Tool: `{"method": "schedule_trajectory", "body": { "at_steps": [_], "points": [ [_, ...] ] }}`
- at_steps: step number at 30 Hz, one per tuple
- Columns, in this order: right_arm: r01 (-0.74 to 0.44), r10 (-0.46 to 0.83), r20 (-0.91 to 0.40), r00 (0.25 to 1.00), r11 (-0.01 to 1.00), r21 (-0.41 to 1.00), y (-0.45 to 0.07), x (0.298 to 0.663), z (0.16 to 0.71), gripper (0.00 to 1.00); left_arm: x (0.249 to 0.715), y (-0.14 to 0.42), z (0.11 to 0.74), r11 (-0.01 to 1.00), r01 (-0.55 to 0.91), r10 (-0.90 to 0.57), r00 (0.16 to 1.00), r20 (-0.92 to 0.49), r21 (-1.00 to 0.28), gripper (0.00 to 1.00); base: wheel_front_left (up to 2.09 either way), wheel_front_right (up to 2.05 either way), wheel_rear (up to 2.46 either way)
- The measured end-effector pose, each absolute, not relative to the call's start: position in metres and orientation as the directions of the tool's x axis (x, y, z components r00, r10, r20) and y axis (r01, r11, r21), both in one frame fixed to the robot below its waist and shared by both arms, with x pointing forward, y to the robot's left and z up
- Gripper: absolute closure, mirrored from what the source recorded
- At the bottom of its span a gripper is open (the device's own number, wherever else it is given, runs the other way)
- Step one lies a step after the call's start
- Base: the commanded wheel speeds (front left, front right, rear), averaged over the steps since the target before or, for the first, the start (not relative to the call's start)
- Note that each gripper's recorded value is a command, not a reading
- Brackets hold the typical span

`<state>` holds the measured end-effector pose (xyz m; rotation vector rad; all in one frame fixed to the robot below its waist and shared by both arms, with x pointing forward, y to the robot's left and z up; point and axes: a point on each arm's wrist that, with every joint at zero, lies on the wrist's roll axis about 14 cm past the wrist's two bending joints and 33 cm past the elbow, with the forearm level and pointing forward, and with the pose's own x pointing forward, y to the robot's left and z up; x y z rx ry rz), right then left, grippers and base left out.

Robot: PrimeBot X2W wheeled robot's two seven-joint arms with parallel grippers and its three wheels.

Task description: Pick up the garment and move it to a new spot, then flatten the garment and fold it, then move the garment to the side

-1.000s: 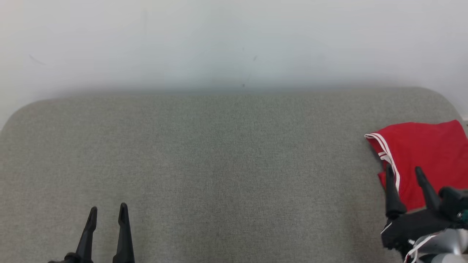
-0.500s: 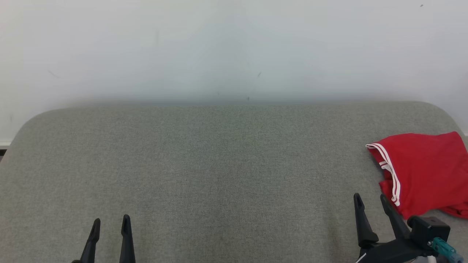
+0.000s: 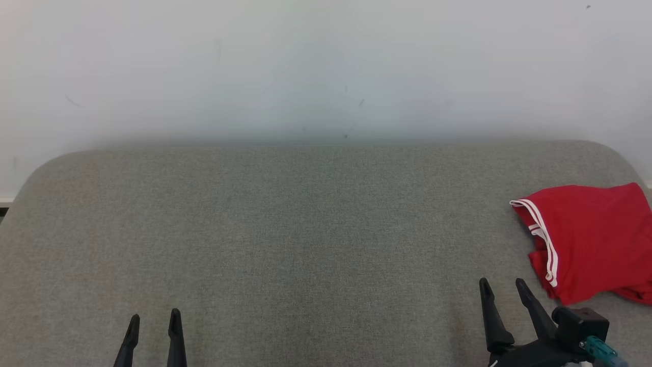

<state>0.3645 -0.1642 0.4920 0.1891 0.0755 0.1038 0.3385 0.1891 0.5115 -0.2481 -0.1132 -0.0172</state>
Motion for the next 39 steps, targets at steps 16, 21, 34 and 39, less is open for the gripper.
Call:
{"method": "schedule_trajectory", "body": {
  "at_steps": [16, 21, 34, 39],
  "points": [
    [-0.109, 0.125, -0.077, 0.989, 0.977, 0.186, -0.159, 0.366, 0.49, 0.0, 0.34, 0.188, 0.51, 0.968, 0.034, -0.007, 0.994, 0.11, -0.25, 0.0, 0.0, 0.0, 0.0],
    [-0.114, 0.13, -0.078, 0.989, 0.976, 0.183, -0.158, 0.366, 0.491, 0.0, 0.34, 0.188, 0.51, 0.967, 0.034, -0.006, 0.994, 0.11, -0.251, 0.0, 0.0, 0.0, 0.0],
    [-0.053, 0.109, -0.184, 0.977, 0.956, 0.288, -0.164, 0.351, 0.457, 1.0, 0.337, 0.189, 0.486, 0.937, -0.005, 0.013, 1.0, 0.021, -0.348, 1.0, 0.0, 0.0, 0.0],
    [-0.022, 0.095, -0.179, 0.979, 0.929, 0.37, -0.169, 0.353, 0.459, 1.0, 0.339, 0.191, 0.483, 0.902, -0.023, 0.027, 1.0, 0.003, -0.43, 1.0, 0.0, 0.0, 0.0]
  ]
}}
